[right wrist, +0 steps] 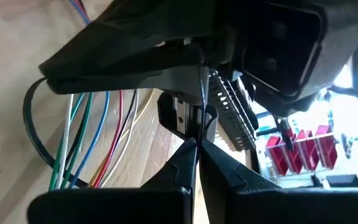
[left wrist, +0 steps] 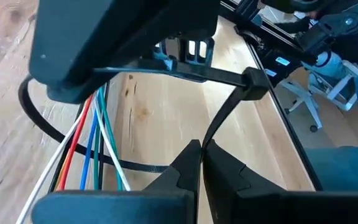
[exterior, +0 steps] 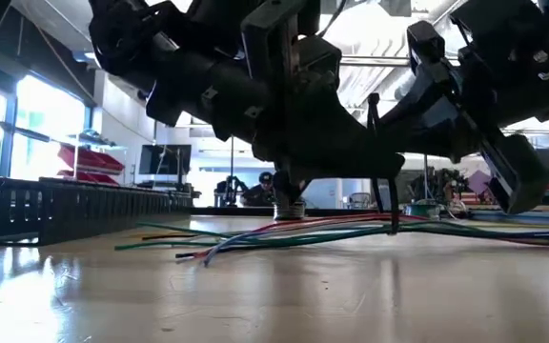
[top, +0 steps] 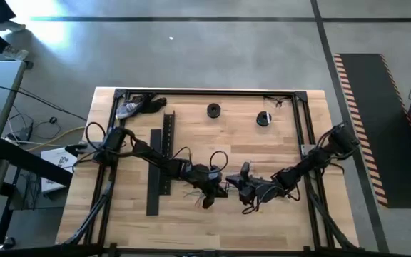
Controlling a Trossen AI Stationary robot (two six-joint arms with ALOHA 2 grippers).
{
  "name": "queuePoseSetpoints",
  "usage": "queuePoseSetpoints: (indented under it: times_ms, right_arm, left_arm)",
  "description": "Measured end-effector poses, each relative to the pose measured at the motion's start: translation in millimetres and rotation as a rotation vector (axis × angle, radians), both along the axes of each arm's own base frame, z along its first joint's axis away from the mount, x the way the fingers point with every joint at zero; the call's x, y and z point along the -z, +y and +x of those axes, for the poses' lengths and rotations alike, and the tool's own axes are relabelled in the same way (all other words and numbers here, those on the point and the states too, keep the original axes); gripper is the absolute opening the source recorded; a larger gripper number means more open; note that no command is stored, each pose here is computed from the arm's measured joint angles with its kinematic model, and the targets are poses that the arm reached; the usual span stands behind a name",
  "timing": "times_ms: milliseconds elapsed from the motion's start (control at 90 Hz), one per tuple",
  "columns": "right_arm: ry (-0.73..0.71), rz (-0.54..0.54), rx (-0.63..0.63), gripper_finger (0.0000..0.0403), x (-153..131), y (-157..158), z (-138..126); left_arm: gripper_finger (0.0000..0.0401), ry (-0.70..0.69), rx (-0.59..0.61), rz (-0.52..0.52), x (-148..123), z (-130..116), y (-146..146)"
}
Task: Ziptie cables
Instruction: Wrap the black zip tie on the cable
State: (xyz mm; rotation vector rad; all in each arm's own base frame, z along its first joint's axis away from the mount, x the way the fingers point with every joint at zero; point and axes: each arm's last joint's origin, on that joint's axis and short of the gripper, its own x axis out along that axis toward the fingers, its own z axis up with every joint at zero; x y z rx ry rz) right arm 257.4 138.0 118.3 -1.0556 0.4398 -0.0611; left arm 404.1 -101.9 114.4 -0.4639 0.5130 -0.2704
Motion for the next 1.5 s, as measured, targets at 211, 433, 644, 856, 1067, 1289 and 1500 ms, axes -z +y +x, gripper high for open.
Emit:
queuePoseSetpoints:
  times_ms: [211, 433, 644, 856, 1067, 1289, 1500]
  right_arm:
    - [0.038, -0.134, -0.050, 0.0000, 0.0, 0.1, 0.0]
    - [0.050, -0.226, -0.088, 0.0000, -1.4, 1.4, 0.1]
    - [0.055, -0.291, -0.097, 0.0000, -2.8, 1.4, 0.5]
    - [0.054, -0.367, -0.076, 0.0000, -4.9, 1.6, 0.2]
    - [0.063, -0.387, -0.097, 0.0000, -4.1, 5.4, -2.4]
    - [0.033, -0.424, -0.119, 0.0000, -8.1, 13.3, -5.5]
    - [0.047, -0.439, -0.060, 0.0000, -7.1, 9.5, -5.1]
  left_arm:
    - [0.0000, 0.013, 0.045, -0.040, -0.1, -0.3, -0.1]
    - [0.0000, 0.045, 0.039, -0.115, -0.3, 1.1, 6.6]
    - [0.0000, 0.072, 0.035, -0.176, -0.3, 2.6, 15.1]
    - [0.0000, 0.096, 0.028, -0.227, -0.4, 3.1, 18.4]
    - [0.0000, 0.109, 0.015, -0.262, -0.7, 3.6, 20.4]
    - [0.0000, 0.080, 0.037, -0.310, -5.3, 5.6, 23.6]
    - [0.0000, 0.078, 0.023, -0.314, -5.7, 6.1, 25.3]
